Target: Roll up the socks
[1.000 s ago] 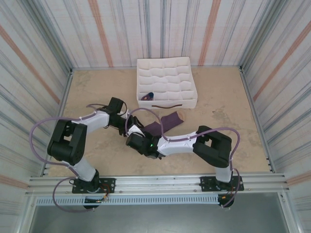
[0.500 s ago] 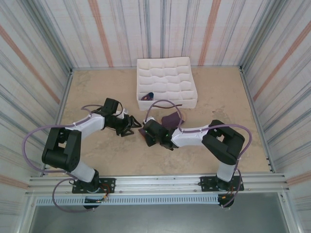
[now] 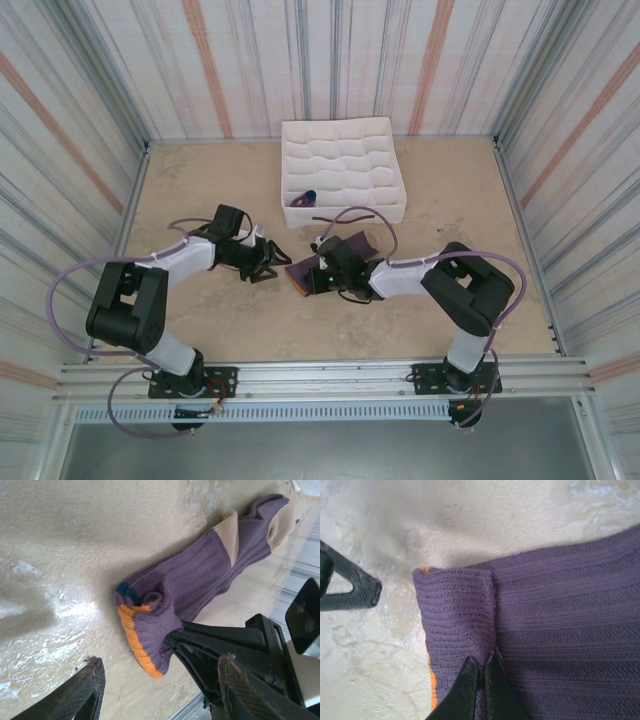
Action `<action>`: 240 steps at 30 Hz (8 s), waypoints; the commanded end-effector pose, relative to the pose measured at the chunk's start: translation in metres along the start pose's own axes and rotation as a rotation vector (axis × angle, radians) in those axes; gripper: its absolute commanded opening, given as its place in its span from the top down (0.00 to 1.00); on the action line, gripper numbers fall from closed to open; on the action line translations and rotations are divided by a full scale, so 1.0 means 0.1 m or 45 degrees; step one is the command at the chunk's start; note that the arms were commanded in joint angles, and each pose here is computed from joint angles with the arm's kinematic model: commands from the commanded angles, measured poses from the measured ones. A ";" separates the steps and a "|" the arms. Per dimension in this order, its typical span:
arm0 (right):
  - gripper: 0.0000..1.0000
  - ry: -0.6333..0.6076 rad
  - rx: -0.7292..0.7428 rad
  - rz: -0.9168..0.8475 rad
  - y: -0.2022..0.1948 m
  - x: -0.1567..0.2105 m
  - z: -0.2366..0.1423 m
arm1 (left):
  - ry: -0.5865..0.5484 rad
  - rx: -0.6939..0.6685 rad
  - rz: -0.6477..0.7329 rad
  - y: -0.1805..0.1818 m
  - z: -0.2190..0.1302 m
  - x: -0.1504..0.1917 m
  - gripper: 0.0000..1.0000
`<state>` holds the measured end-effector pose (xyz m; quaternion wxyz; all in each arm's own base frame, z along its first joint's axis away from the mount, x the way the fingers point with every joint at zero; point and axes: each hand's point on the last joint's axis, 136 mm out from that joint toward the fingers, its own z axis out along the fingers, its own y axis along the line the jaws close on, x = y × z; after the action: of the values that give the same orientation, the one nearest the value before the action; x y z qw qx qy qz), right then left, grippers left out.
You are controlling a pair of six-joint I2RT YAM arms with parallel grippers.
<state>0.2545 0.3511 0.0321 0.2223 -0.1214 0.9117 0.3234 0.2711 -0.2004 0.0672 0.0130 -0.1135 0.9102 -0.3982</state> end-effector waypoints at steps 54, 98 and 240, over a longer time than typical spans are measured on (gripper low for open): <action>0.51 0.073 0.266 -0.099 -0.06 0.11 -0.31 | 0.029 -0.340 0.054 0.14 0.33 -0.01 1.00; 1.00 -0.023 0.507 -0.614 0.31 0.30 0.17 | -0.121 -0.168 -0.030 0.20 -0.12 -0.10 0.39; 0.47 0.171 -0.453 -0.533 1.15 0.00 0.19 | -0.736 -0.255 -0.460 0.88 -0.50 0.11 1.00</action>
<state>0.2384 0.4479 0.0932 0.2360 -0.3536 0.8064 0.4110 0.2443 -0.1134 0.0420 0.1956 -0.3720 0.8693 -0.2602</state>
